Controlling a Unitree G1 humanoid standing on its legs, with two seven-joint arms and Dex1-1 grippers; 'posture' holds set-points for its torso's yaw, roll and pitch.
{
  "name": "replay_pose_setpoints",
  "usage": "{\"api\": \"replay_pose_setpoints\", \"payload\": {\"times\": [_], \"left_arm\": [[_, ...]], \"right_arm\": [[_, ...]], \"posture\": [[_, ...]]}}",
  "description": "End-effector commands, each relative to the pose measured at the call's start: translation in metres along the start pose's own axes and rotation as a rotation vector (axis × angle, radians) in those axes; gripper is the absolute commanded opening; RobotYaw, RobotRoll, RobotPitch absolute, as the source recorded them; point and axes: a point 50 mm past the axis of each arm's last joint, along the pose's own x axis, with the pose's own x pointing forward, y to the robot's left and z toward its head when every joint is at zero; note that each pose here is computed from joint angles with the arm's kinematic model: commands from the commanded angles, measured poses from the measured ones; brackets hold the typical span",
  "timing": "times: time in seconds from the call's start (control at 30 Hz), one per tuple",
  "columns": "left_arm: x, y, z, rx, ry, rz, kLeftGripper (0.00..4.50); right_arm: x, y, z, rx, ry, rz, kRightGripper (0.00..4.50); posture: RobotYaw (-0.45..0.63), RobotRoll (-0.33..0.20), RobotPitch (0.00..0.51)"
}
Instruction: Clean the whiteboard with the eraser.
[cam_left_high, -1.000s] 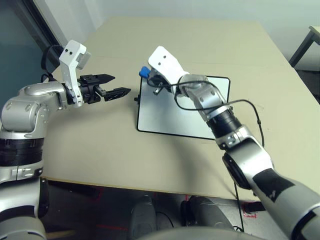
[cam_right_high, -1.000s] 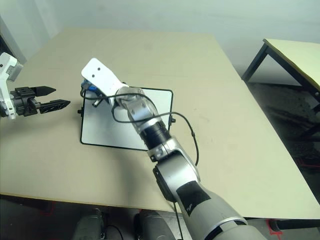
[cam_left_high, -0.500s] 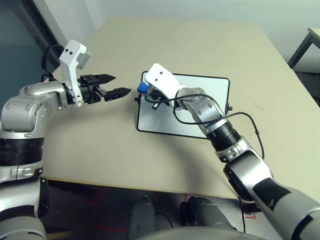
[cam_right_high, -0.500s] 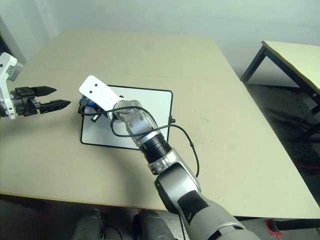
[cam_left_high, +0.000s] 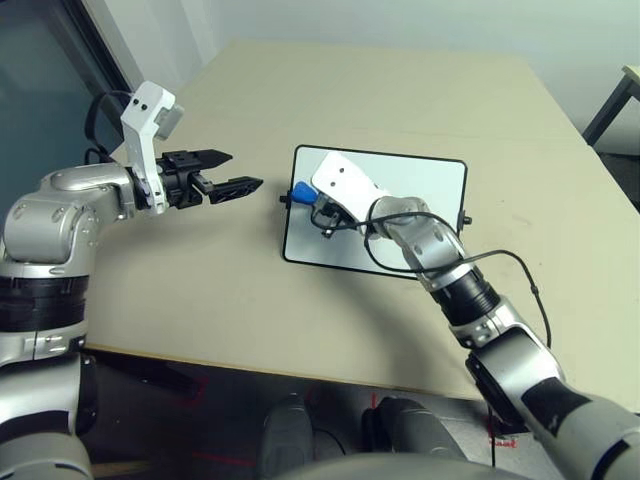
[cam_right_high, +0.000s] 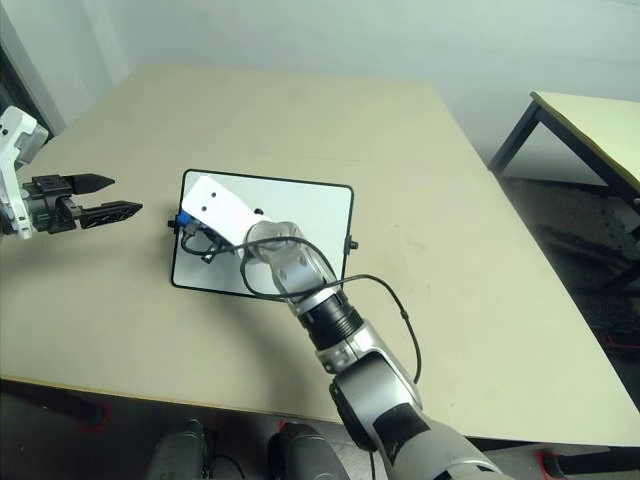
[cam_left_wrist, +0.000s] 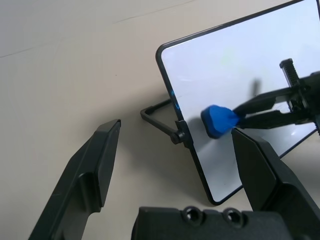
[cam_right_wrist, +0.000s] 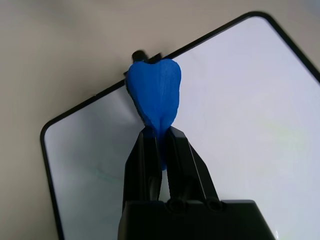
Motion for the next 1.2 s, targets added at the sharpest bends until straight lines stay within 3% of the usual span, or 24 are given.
{"api": "replay_pose_setpoints", "payload": {"times": [0.03, 0.2, 0.43, 0.63, 0.83, 1.0, 1.2], "left_arm": [[0.002, -0.001, -0.002, -0.008, 0.023, -0.013, 4.50], [0.002, -0.002, -0.004, -0.010, 0.027, -0.015, 4.50], [0.003, -0.004, -0.005, -0.012, 0.029, -0.025, 4.50], [0.002, -0.004, -0.005, -0.010, 0.032, -0.027, 4.50], [0.003, -0.005, -0.004, -0.008, 0.033, -0.033, 4.50], [0.002, -0.007, -0.003, -0.005, 0.036, -0.044, 4.50], [0.001, -0.008, 0.001, 0.002, 0.038, -0.052, 4.50]], "right_arm": [[-0.005, -0.002, -0.045, 0.074, 0.221, -0.012, 0.10], [-0.014, -0.008, -0.031, 0.065, 0.210, -0.008, 0.10], [-0.018, 0.008, -0.030, 0.047, 0.221, 0.067, 0.10], [-0.018, -0.016, -0.002, 0.045, 0.097, -0.034, 0.10], [-0.013, -0.007, -0.014, 0.039, 0.129, 0.005, 0.10], [-0.010, 0.022, -0.029, 0.130, 0.182, 0.111, 0.09], [-0.009, 0.035, -0.033, 0.156, 0.192, 0.130, 0.09]], "posture": [[-0.02, 0.000, 0.087], [-0.03, 0.000, 0.087], [-0.03, 0.000, 0.088], [-0.03, 0.000, 0.086], [-0.02, 0.000, 0.088], [0.00, 0.000, 0.097], [0.01, 0.000, 0.115]]}}
